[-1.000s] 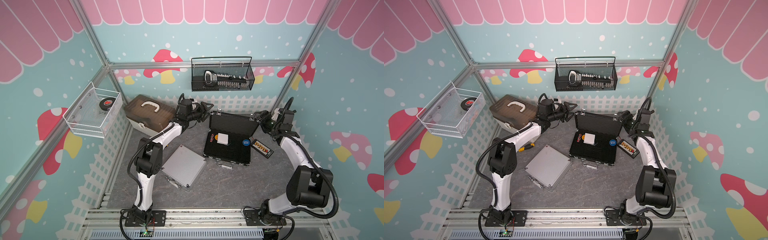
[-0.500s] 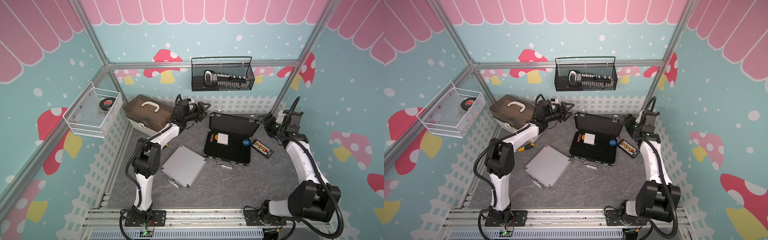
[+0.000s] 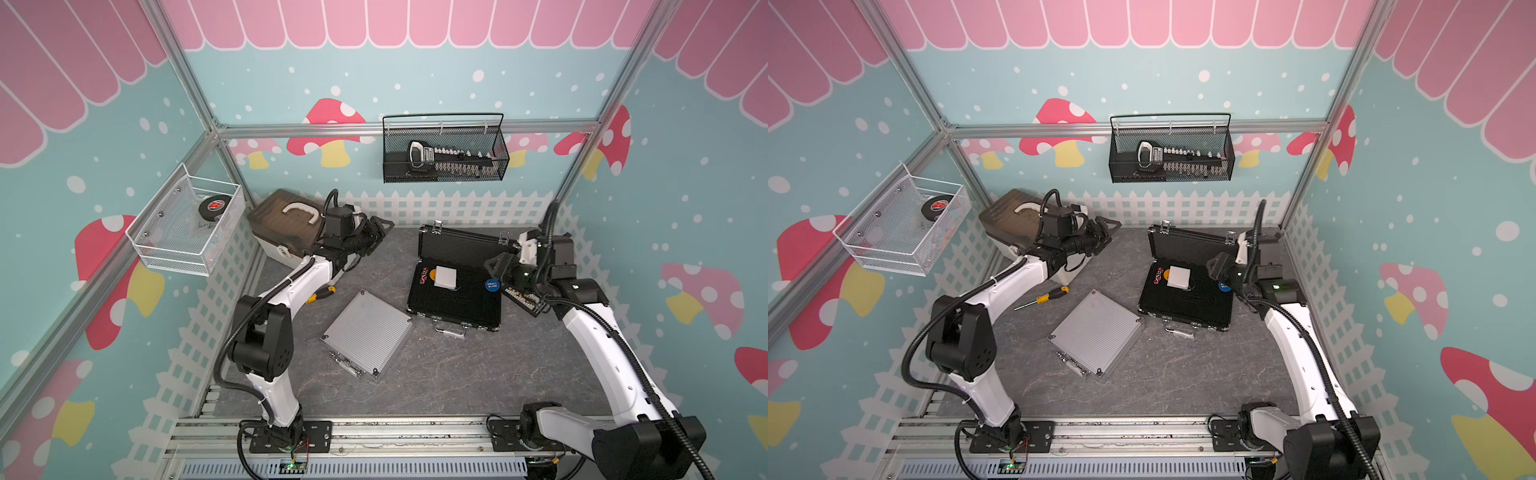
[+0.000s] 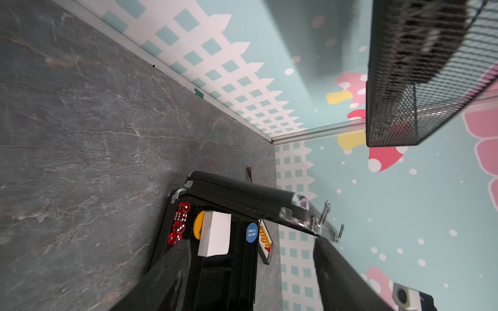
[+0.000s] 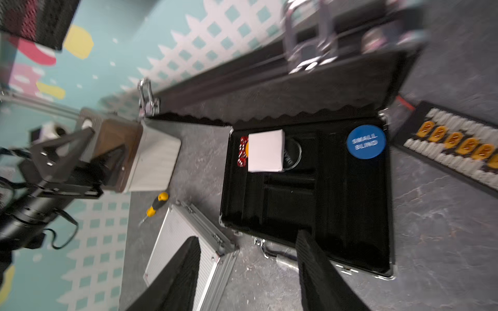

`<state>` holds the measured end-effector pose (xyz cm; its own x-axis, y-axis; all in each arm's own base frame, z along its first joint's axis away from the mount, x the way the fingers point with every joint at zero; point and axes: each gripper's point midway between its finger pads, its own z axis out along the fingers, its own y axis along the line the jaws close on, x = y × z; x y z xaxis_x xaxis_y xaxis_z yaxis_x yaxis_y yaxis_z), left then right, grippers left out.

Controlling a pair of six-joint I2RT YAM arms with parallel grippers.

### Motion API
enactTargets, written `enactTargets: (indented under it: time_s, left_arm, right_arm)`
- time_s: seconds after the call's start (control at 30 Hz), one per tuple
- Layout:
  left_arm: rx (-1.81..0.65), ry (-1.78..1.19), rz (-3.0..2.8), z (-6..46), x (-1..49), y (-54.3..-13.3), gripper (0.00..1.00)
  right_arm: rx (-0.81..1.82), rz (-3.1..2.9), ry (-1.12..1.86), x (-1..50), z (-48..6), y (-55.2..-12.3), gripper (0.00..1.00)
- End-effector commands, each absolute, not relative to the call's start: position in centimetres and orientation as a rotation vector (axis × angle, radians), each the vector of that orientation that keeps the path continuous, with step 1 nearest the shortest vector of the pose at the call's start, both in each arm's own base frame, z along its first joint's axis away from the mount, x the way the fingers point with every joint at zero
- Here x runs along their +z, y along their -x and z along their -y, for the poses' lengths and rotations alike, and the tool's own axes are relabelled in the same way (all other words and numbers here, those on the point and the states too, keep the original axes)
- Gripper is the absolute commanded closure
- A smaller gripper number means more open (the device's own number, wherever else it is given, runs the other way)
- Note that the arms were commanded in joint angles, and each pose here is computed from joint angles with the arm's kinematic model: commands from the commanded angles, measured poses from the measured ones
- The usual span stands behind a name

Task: Open the poker set cases
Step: Adjust the poker set case at the center of the board.

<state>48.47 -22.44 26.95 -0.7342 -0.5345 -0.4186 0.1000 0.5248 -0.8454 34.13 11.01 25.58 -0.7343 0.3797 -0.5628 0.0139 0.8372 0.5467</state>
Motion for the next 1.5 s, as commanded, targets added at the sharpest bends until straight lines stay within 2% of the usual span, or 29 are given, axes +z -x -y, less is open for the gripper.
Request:
enactTargets:
  time_s: [0.0,0.2,0.3,0.5,0.73,0.9,1.2,1.47]
  left_arm:
    - [-1.027,0.345,-2.236,19.7,23.6,-45.9,0.27]
    - [-0.790,0.271,-2.396,14.9,19.4,-38.4,0.24]
    - [-0.698,0.297,-2.433,12.7,16.8,-35.3,0.22]
    - [-0.622,0.467,-2.479,8.8,12.3,-32.7,0.17]
    - [-0.718,0.456,-2.504,9.4,11.1,-33.0,0.17]
    - [-0.790,0.456,-2.551,10.3,10.0,-31.5,0.17]
    - [-0.799,0.542,-2.647,10.1,7.3,-28.0,0.17]
    - [-0.825,0.653,-2.600,9.8,7.4,-26.1,0.18]
  right_arm:
    - [0.694,-2.379,-0.091,23.1,-16.0,-33.5,0.40]
    - [0.837,-2.395,0.392,18.7,-27.8,-28.6,0.33]
    - [0.918,-2.449,0.497,15.4,-31.4,-26.0,0.30]
    - [0.939,-2.644,0.392,9.8,-31.8,-23.6,0.26]
    - [0.944,-2.784,0.345,7.4,-31.1,-21.7,0.24]
    - [1.093,-2.811,0.389,7.4,-34.2,-22.1,0.26]
    - [1.130,-2.816,0.442,7.6,-37.7,-24.6,0.32]
    - [1.193,-2.749,0.502,8.2,-41.6,-27.8,0.32]
